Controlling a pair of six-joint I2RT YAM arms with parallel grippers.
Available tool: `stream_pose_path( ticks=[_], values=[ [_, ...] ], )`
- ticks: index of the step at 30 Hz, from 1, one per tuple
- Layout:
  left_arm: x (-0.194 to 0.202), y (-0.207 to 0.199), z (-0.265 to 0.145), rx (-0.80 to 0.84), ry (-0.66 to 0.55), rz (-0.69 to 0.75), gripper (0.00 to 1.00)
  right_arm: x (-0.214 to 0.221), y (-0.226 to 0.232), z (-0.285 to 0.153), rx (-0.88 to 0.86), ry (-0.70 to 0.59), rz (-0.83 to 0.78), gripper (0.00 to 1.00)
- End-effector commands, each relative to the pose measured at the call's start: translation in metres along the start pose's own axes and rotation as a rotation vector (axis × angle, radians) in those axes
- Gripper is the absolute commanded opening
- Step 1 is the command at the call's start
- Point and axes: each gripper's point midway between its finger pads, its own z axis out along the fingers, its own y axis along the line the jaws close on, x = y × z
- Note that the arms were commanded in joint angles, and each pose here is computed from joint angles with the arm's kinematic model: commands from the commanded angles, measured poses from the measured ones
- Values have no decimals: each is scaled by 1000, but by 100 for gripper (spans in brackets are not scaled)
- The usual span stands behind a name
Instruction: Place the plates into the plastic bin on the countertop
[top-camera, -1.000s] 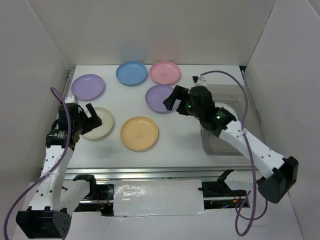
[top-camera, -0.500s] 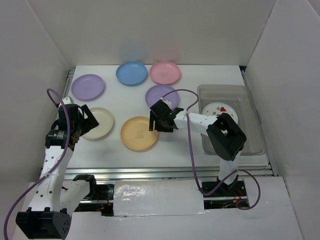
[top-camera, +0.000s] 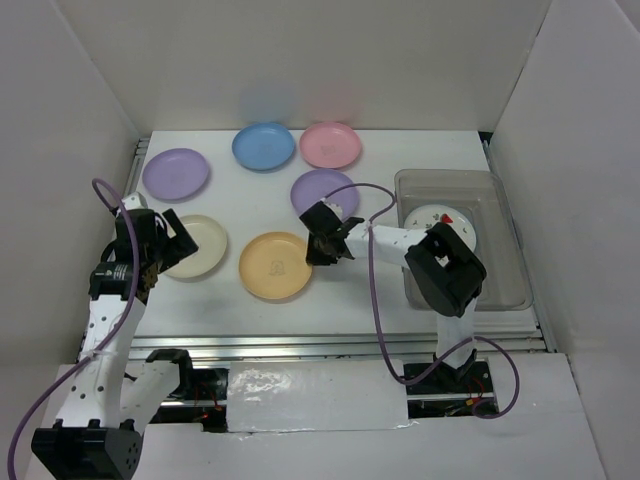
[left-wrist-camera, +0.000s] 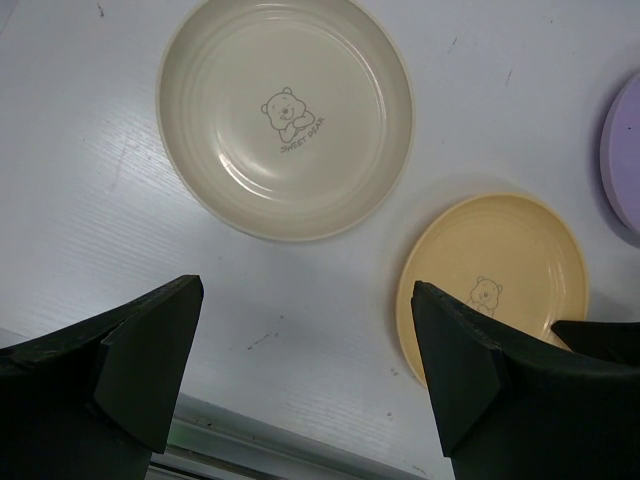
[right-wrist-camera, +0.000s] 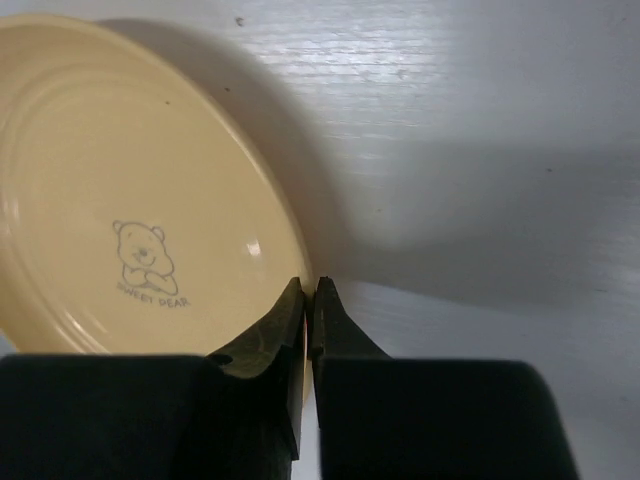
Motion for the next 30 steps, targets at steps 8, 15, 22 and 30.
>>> stream_pose_path(
  ticks=[8, 15, 22, 30],
  values=[
    [-17, -5, -11, 31, -69, -5, 99, -47, 36, -108, -176, -224, 41, 0],
    [-17, -9, -13, 56, -72, 0, 99, -118, -109, -187, 22, -460, 345, 0],
    [-12, -17, -9, 91, -42, 19, 99, -128, -288, -216, 226, -624, 731, 0],
    [-4, -24, -4, 123, -2, 47, 99, -114, -357, -186, 306, -549, 872, 0]
  ],
)
